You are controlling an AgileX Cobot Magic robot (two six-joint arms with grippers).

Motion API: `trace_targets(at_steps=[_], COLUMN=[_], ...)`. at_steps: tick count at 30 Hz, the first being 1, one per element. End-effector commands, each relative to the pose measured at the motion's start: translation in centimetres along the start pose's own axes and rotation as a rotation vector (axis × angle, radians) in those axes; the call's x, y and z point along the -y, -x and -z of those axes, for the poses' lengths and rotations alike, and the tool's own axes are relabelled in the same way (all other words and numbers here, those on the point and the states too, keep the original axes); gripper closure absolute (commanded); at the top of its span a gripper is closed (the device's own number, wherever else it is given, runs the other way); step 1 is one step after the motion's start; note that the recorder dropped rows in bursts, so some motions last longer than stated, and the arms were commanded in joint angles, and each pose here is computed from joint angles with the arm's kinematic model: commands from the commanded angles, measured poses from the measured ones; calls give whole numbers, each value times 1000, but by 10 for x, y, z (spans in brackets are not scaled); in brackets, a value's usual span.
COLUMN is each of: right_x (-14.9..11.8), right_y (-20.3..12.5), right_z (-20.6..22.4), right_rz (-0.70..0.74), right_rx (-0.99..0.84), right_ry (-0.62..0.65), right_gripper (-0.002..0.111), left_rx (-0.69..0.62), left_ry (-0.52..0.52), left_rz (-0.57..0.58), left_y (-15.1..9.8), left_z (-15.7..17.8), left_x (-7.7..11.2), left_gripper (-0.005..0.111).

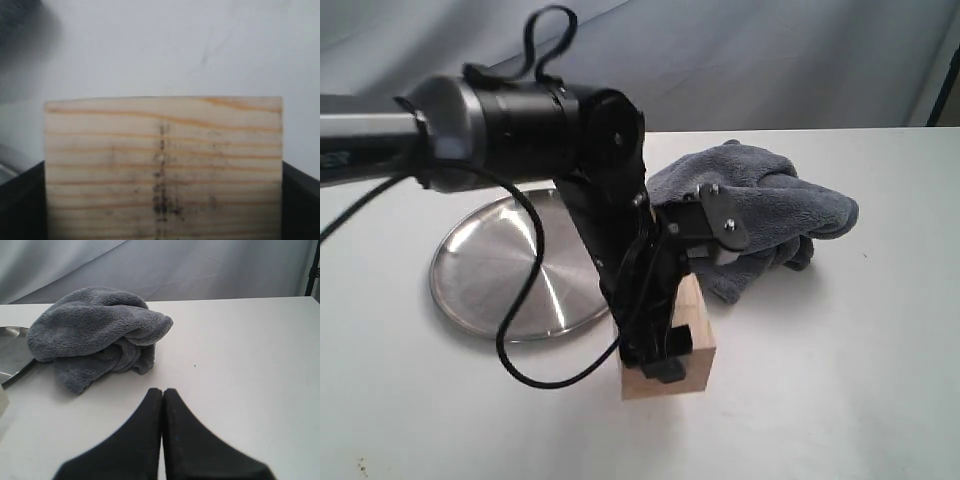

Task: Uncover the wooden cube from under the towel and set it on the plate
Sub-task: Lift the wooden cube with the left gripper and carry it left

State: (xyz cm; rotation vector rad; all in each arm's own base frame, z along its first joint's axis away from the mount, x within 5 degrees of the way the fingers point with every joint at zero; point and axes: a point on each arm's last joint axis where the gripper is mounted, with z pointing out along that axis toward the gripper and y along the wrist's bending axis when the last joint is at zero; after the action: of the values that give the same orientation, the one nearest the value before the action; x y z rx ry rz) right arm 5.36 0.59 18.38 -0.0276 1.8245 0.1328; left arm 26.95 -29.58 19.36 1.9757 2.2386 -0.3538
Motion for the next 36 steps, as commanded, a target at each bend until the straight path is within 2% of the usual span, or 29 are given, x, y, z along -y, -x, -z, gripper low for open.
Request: trace_targets(at_steps=[1, 4, 7, 12, 16, 22, 27, 32, 36], right_x=[0, 0, 0, 0, 0, 0, 0, 0, 0], right_y=[-1, -1, -1, -1, -1, -1, -1, -1, -1], right_z=[0, 0, 0, 0, 0, 0, 0, 0, 0], right_rz=[-4, -4, -4, -4, -4, -4, -4, -4, -4], right_rx=[4, 4, 4, 4, 4, 4, 4, 4, 4], right_ry=[2, 2, 2, 2, 2, 2, 2, 2, 2], right_gripper=[108, 108, 108, 108, 108, 108, 108, 108, 108], left_rx=[197, 346, 457, 521, 540, 567, 591, 531, 474], left_ry=[146, 257, 334, 384, 415, 470, 522, 581, 584], left_rz=[-5, 43, 145, 294, 378, 513, 587, 572, 568], left_y=[10, 8, -8, -31, -47, -70, -87, -100, -108], left_z=[68, 118, 161, 191, 202, 199, 179, 143, 113], left_x=[13, 21, 20, 11, 0, -22, -36, -45, -54], left_gripper=[107, 107, 107, 107, 107, 107, 107, 107, 107])
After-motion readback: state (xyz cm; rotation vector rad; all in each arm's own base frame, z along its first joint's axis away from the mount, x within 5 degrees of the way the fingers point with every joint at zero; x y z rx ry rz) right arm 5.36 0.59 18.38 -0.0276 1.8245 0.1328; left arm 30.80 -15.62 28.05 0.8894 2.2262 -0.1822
